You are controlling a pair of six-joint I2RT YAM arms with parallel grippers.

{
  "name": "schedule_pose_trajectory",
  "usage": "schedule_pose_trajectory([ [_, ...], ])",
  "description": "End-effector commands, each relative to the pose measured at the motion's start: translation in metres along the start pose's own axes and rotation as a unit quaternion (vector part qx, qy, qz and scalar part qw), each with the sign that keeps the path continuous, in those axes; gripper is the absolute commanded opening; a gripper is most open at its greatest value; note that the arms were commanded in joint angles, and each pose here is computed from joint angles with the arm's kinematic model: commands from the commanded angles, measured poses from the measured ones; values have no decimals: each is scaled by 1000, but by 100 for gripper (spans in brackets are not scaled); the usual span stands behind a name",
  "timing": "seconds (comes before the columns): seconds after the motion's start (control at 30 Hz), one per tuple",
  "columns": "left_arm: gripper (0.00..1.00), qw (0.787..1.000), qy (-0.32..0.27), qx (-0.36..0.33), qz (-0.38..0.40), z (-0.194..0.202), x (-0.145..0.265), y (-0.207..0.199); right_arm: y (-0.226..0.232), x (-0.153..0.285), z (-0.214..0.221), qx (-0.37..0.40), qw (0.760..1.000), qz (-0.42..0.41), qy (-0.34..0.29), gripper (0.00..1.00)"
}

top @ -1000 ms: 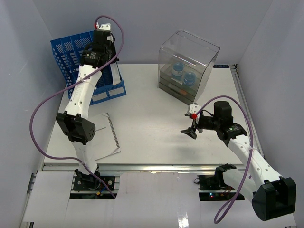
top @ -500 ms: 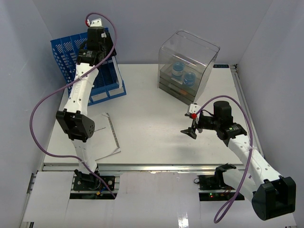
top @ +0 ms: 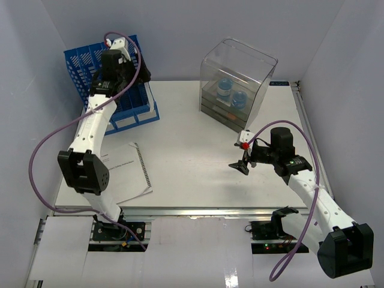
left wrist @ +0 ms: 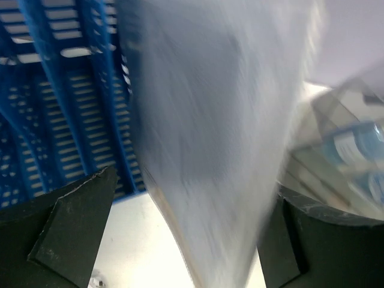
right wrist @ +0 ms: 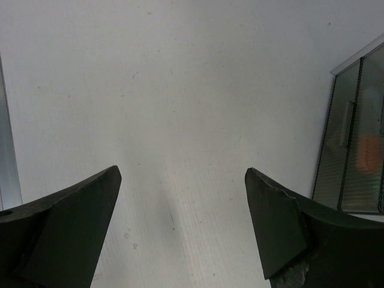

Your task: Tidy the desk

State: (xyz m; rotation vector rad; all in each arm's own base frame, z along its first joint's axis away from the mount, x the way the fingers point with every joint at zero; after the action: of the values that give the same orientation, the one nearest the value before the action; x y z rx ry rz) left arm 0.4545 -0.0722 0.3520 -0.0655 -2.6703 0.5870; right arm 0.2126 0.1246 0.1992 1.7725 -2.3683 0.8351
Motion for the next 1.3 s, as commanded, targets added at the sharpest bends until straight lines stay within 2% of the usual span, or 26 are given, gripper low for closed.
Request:
schedule_pose_trajectory([
  [0.0, 98, 989, -55, -43, 132, -10, 54, -27, -3, 1, -4, 10, 1000, 6, -12, 90],
  [0.17, 98, 983, -67, -62, 161, 29, 67, -13, -4, 2, -3, 9, 1000, 9, -11, 90],
  [0.23, 98, 983, -69, -62, 162, 53, 64, -4, -4, 2, -3, 8, 1000, 9, -11, 90],
  [0.37, 98, 980, -98, -75, 159, 77, 65, -1, -4, 2, -2, 6, 1000, 9, -10, 90],
  [0.5, 97, 980, -104, -84, 146, 98, 53, 0, -5, 2, 0, 5, 1000, 11, -9, 90],
  [0.67, 97, 974, -132, -95, 159, 117, 55, -3, -5, 4, 1, 5, 1000, 15, -5, 90],
  [0.9, 96, 956, -178, -118, 201, 136, 83, -2, -5, 3, 1, 4, 1000, 10, -9, 90],
  [0.97, 95, 955, -173, -121, 209, 146, 85, 0, -5, 3, 1, 3, 1000, 10, -9, 90],
  [1.13, 92, 954, -169, -145, 202, 162, 73, -2, -5, 3, 1, 3, 1000, 10, -9, 90],
  [1.27, 86, 948, -207, -148, 191, 155, 56, -10, -5, 3, 3, 1, 1000, 11, -5, 90],
])
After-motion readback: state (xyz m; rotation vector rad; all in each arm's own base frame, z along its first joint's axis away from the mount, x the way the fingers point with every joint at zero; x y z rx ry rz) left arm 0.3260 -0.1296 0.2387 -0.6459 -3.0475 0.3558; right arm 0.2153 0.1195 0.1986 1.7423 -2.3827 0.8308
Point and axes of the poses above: each gripper's point midway between its finger pads, its own x axis back along the fingers, its own y axis along the line the jaws close on, z = x × y, the point moved 7 cm from there along x, back along the fingers, and after that the axes turned 9 degrees about x, right-handed, at the moved point
